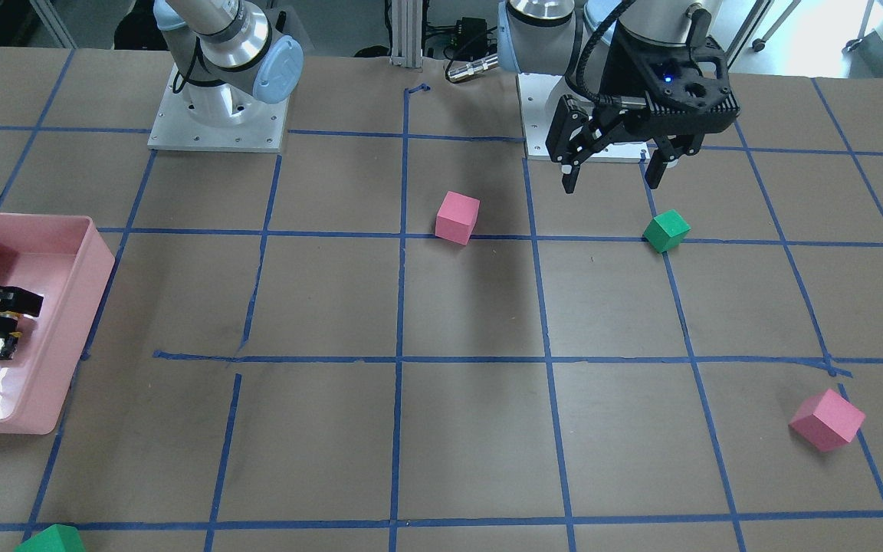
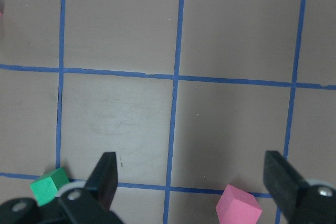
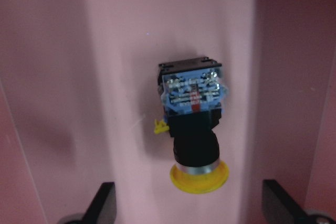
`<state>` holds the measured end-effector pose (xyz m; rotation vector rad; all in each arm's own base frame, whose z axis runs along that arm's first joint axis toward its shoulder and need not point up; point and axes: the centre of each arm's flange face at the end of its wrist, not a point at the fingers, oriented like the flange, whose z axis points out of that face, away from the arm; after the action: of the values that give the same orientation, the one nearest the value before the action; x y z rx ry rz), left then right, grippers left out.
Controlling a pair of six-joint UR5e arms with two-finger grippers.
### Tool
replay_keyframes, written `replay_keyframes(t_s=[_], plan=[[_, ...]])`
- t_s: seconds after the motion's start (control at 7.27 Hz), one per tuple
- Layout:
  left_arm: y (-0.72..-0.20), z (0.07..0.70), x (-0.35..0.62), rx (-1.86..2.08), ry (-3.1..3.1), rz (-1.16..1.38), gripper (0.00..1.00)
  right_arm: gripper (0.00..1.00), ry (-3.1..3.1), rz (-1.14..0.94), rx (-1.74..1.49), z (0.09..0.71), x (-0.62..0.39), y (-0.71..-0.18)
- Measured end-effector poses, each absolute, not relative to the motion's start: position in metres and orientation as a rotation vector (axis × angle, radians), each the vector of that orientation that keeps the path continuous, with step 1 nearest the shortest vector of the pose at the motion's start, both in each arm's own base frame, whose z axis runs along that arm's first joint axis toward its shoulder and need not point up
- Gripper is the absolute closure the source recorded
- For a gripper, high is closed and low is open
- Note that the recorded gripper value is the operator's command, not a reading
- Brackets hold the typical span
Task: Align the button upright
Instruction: 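Close the right gripper on the black button switch in the tray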
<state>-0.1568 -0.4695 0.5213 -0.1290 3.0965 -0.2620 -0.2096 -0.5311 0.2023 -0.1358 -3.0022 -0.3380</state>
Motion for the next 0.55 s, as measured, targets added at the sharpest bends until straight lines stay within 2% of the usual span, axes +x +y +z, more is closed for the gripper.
replay_keyframes(t_s=[0.14, 0.41, 0.55], plan=[[-0.4695, 0.5213, -0.1568, -0.129, 3.097, -0.262, 0.00, 0.17, -3.001, -0.348, -0.136, 0.1984, -0.2107, -0.5304], [-0.4695, 0.5213, -0.1568, -0.129, 3.097, -0.262, 0.00, 0.97, -3.005, -0.359, -0.139, 0.1934, -0.2118, -0.5304], [-0.4695, 0.5213, -0.1567, -0.129, 3.096, -0.262, 0.00, 1.00, -3.006, -0.362, -0.139, 0.1920, -0.2119, -0.5305]])
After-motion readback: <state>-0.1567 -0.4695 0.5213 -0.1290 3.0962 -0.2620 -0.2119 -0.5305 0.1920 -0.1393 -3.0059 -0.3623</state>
